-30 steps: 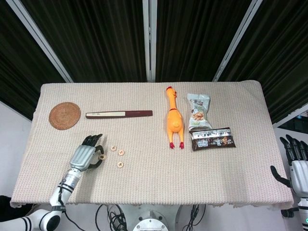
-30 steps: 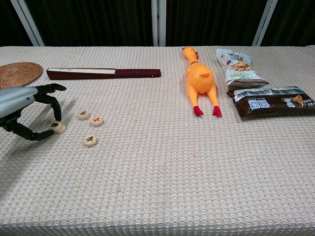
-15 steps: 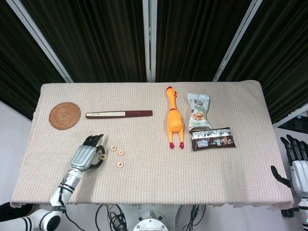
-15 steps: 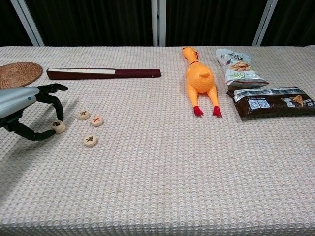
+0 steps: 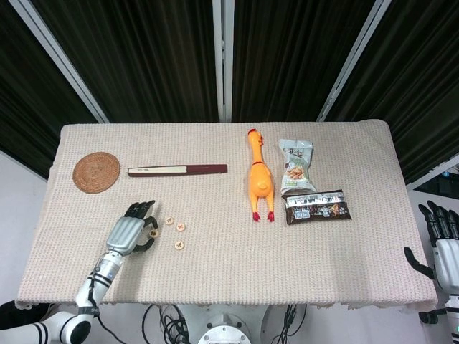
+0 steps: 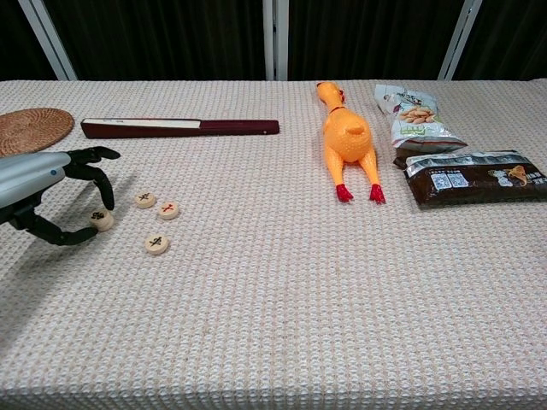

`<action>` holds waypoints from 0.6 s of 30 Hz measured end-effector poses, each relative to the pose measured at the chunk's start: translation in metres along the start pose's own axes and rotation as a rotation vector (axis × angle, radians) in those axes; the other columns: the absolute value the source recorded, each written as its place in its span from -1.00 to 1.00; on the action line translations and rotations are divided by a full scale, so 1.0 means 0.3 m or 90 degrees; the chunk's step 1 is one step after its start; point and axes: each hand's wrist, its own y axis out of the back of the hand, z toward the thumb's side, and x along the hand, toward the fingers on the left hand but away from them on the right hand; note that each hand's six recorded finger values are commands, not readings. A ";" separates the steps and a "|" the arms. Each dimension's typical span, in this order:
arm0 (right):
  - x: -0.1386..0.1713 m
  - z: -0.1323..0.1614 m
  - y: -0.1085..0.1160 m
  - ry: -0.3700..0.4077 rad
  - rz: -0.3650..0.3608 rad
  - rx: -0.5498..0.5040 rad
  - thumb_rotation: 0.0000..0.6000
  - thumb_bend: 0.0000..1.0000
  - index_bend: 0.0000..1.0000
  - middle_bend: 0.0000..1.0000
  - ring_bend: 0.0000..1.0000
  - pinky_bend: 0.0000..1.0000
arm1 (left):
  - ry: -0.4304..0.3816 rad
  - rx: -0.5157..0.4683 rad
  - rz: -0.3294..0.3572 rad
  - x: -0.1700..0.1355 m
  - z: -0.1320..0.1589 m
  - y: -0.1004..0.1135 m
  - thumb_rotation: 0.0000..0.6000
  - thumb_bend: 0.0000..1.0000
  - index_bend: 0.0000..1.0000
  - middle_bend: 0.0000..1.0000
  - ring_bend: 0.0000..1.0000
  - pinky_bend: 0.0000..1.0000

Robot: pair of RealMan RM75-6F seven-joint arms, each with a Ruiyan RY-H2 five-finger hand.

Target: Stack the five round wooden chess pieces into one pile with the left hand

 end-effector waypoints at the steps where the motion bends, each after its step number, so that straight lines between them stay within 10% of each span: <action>1: 0.000 0.000 0.000 0.000 0.000 0.000 1.00 -0.49 -1.00 -1.00 -1.00 -1.00 | -0.001 0.000 0.001 -0.001 0.003 0.002 1.00 -0.38 -0.35 -1.00 -1.00 -1.00; 18: 0.004 0.002 0.004 0.002 -0.002 -0.001 1.00 -0.49 -1.00 -1.00 -1.00 -1.00 | -0.031 0.005 0.021 0.051 0.120 0.075 1.00 -0.38 -0.45 -1.00 -1.00 -1.00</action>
